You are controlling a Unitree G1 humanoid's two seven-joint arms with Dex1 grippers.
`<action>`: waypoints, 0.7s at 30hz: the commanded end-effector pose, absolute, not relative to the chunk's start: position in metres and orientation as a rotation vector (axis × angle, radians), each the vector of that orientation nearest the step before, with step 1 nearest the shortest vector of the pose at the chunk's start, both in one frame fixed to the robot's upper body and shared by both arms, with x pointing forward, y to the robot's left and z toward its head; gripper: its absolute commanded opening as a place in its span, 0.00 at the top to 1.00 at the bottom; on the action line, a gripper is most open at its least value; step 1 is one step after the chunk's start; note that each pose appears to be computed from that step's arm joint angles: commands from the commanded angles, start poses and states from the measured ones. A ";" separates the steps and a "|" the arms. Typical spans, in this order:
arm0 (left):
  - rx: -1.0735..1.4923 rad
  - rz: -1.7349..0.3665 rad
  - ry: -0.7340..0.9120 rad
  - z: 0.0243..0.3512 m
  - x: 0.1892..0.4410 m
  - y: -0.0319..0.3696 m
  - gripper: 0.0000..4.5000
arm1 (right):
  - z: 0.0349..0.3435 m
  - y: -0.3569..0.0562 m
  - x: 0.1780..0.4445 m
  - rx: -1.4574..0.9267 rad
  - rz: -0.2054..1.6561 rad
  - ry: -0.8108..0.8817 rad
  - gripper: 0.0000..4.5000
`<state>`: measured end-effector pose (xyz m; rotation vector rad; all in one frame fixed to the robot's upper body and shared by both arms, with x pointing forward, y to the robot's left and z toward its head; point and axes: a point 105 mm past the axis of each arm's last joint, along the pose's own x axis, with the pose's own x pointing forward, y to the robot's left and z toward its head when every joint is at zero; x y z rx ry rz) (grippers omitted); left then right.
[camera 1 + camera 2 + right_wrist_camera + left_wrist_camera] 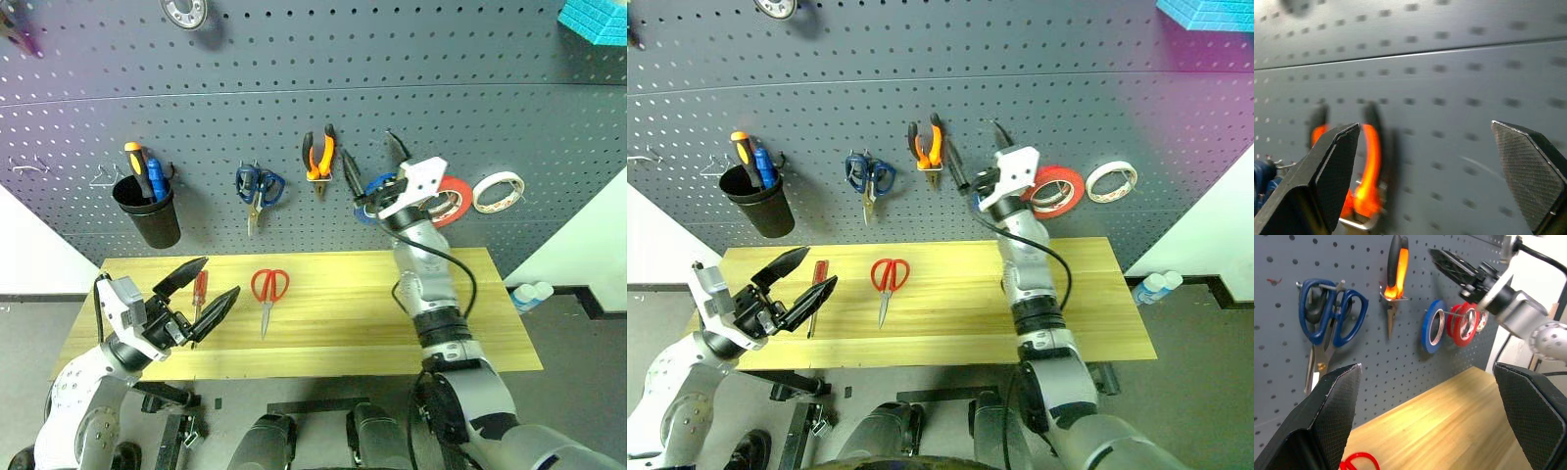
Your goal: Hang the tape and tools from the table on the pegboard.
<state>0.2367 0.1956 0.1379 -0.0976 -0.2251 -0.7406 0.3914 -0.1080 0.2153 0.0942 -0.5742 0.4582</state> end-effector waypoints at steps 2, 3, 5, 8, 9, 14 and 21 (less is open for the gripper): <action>-0.074 -0.703 -0.228 0.139 0.251 0.196 0.00 | 0.225 -0.116 0.363 0.187 0.682 -0.545 0.00; -0.091 -0.697 -0.220 0.138 0.253 0.196 0.00 | 0.222 -0.119 0.357 0.194 0.738 -0.516 0.00; -0.071 -0.658 -0.159 0.129 0.262 0.197 0.00 | 0.214 -0.121 0.343 0.123 0.822 -0.477 0.00; -0.057 -0.573 -0.075 0.113 0.275 0.201 0.00 | 0.205 -0.117 0.321 0.121 0.974 -0.398 0.00; -0.046 -0.547 -0.042 0.106 0.279 0.201 0.00 | 0.201 -0.115 0.313 0.115 1.023 -0.367 0.00; -0.050 -0.446 0.093 0.079 0.292 0.200 0.00 | 0.170 -0.110 0.288 0.056 1.179 -0.217 0.00; -0.033 -0.332 0.427 0.030 0.304 0.201 0.00 | 0.158 -0.113 0.277 0.008 1.261 -0.182 0.00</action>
